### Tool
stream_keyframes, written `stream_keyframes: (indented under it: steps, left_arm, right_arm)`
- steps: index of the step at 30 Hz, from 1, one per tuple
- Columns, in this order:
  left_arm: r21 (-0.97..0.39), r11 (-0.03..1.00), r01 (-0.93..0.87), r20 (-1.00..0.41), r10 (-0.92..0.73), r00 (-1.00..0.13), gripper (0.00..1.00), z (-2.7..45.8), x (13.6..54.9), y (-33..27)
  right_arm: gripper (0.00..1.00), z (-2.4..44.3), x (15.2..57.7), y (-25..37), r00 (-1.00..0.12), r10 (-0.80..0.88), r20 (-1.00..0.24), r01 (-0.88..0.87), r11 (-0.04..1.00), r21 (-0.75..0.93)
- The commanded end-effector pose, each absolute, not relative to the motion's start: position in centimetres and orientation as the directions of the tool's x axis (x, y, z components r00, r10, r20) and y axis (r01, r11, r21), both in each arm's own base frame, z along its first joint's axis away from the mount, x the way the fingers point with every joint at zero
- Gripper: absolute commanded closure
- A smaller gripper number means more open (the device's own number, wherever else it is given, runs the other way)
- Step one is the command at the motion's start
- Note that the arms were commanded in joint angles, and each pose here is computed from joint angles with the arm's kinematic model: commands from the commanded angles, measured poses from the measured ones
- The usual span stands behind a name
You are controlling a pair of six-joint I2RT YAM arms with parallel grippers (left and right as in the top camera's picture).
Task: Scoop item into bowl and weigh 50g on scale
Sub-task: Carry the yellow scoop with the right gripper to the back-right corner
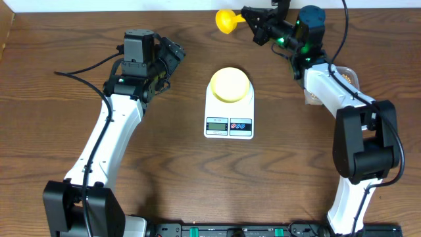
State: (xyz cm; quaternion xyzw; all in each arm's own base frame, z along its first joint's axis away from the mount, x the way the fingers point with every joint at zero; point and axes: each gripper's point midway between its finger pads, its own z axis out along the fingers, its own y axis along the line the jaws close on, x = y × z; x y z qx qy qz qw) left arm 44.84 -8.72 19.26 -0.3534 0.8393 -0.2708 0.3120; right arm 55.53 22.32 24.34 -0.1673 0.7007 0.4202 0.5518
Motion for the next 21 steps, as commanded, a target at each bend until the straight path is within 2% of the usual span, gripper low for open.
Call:
stream_keyframes:
  steps: [1, 11, 21]
  left_arm:
    - [-0.685, 0.603, -0.409, -0.351, -0.765, -0.540, 0.13, 20.5, 45.1, -8.5]
    - [-0.685, 0.603, -0.409, -0.351, -0.765, -0.540, 0.13, 20.5, 45.1, -8.5]
    - [-0.685, 0.603, -0.409, -0.351, -0.765, -0.540, 0.13, 20.5, 45.1, -8.5]
  right_arm:
    - [0.99, 25.2, 56.6, 20.1, -0.259, 0.203, -0.944, -0.699, 0.635, 0.328]
    - [0.99, 25.2, 59.0, 13.2, -0.204, 0.218, -0.955, -0.597, 0.745, 0.297]
    - [0.99, 26.0, 59.6, 7.8, -0.170, 0.186, -0.968, -0.516, 0.820, 0.248]
